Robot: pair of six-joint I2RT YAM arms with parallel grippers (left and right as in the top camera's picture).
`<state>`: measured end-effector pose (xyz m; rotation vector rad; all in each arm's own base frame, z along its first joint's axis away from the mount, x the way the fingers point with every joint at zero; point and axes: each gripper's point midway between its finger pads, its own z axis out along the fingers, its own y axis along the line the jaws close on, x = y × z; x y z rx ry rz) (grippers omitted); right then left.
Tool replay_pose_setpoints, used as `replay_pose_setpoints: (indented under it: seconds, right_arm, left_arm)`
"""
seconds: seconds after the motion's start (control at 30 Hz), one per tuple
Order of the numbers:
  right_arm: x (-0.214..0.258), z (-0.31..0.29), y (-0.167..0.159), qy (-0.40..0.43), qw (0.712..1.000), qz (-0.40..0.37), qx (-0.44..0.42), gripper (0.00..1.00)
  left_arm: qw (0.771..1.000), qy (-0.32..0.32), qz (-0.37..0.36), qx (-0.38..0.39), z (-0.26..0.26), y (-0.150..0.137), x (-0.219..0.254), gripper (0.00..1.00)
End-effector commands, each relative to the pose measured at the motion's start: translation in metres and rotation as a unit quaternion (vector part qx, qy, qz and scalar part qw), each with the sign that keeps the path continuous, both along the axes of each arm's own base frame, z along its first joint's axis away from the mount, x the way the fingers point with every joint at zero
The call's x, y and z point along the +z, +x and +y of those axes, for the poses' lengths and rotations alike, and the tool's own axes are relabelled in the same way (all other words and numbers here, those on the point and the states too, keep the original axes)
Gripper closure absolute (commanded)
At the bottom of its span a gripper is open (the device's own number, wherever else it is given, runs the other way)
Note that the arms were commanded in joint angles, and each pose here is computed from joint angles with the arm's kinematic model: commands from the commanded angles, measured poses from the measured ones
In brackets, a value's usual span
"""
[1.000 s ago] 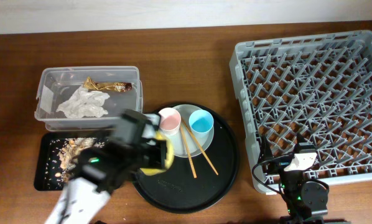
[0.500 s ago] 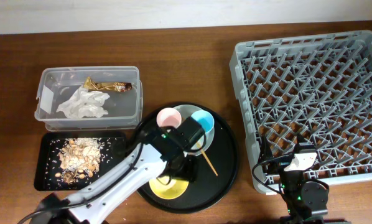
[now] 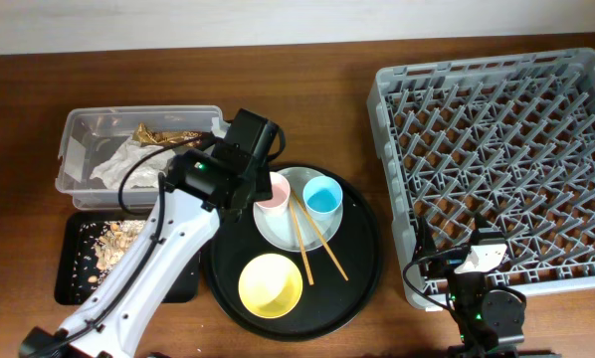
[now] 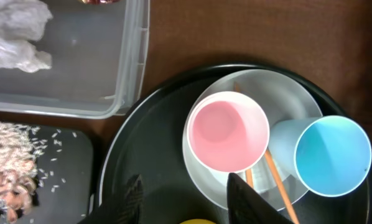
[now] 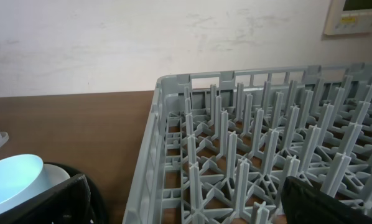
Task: Sort waste into correct bins and load items into the dishwasher rack
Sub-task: 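Set the empty yellow bowl back on the round tray, then grasp the pink cup with the left gripper and lift it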
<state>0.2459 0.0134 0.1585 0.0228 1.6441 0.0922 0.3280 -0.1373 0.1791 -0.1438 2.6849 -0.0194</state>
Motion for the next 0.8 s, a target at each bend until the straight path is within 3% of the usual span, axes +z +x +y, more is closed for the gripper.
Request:
replay_pose_setpoints:
  seconds: [0.0,0.07,0.27,0.77]
  right_arm:
    - [-0.003,-0.001,0.000,0.003,1.000,0.003,-0.004,0.01]
    - [-0.003,-0.001,0.000,0.003,1.000,0.003,-0.004,0.01]
    - [-0.003,-0.001,0.000,0.003,1.000,0.003,-0.004,0.01]
    - [-0.003,-0.001,0.000,0.003,1.000,0.003,-0.004,0.01]
  left_arm:
    - [1.000,-0.001,0.014,-0.003,-0.004,0.004,-0.026,0.59]
    - [0.999,-0.025,0.043,-0.006,-0.016,0.002,-0.045,0.59]
    - [0.995,0.007,0.103,-0.003,-0.017,0.004,-0.095,0.58]
    - [0.995,0.007,0.101,-0.004,-0.017,0.005,-0.095,0.58]
